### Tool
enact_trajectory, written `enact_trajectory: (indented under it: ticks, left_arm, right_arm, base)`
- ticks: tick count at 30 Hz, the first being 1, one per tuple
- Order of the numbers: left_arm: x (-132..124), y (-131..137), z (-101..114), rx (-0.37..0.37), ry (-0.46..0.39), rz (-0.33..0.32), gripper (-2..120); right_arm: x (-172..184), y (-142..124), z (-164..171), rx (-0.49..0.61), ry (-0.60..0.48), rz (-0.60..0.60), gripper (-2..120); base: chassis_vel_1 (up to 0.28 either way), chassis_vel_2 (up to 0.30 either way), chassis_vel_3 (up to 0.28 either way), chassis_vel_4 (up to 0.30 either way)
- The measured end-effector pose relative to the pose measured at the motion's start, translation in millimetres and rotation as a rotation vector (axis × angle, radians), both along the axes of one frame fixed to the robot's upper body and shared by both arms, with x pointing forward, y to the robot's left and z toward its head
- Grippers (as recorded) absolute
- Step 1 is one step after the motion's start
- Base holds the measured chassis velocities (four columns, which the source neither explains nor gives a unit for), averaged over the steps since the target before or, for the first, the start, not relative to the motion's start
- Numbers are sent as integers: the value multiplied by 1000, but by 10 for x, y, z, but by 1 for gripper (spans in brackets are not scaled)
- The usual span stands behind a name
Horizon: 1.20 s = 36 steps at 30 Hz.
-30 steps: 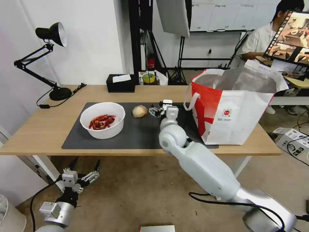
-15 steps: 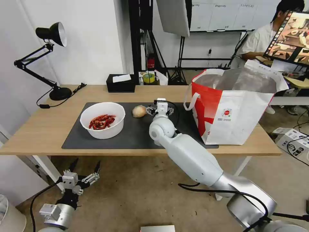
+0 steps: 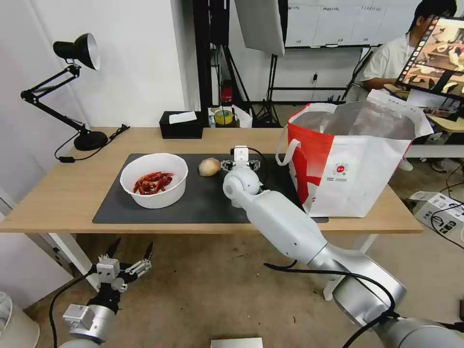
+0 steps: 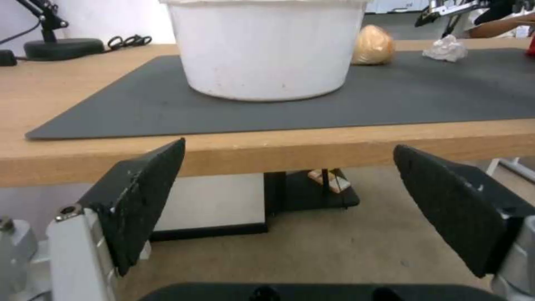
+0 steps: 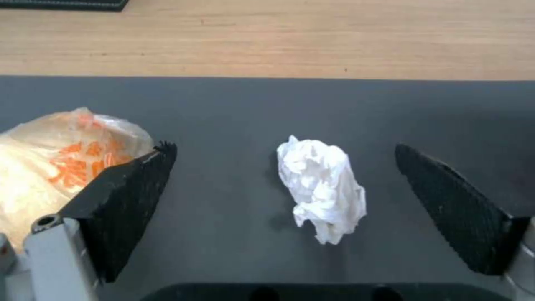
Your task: Pick up the trash from the table and place it into the takeout bag.
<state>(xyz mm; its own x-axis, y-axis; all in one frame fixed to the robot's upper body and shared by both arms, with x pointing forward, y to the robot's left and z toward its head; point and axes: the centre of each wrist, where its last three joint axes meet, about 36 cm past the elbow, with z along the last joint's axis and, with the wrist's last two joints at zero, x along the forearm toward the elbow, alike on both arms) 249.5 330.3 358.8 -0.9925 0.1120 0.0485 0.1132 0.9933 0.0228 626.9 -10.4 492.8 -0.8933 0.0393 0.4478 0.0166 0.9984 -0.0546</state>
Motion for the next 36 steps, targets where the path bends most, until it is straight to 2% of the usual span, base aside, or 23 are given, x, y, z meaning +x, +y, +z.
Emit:
enact_trajectory:
  ticks: [14,36]
  left_arm:
    - [1,-29,60,-13,-15,-6,100]
    - [-13,-71,134,-25,-31,-14,100]
  right_arm:
    - [247,-116,4,-29,40,12,100]
    - [341,-147,-113,-33,72,10,100]
  base:
    - [0,0,0,0]
    - [0,0,0,0]
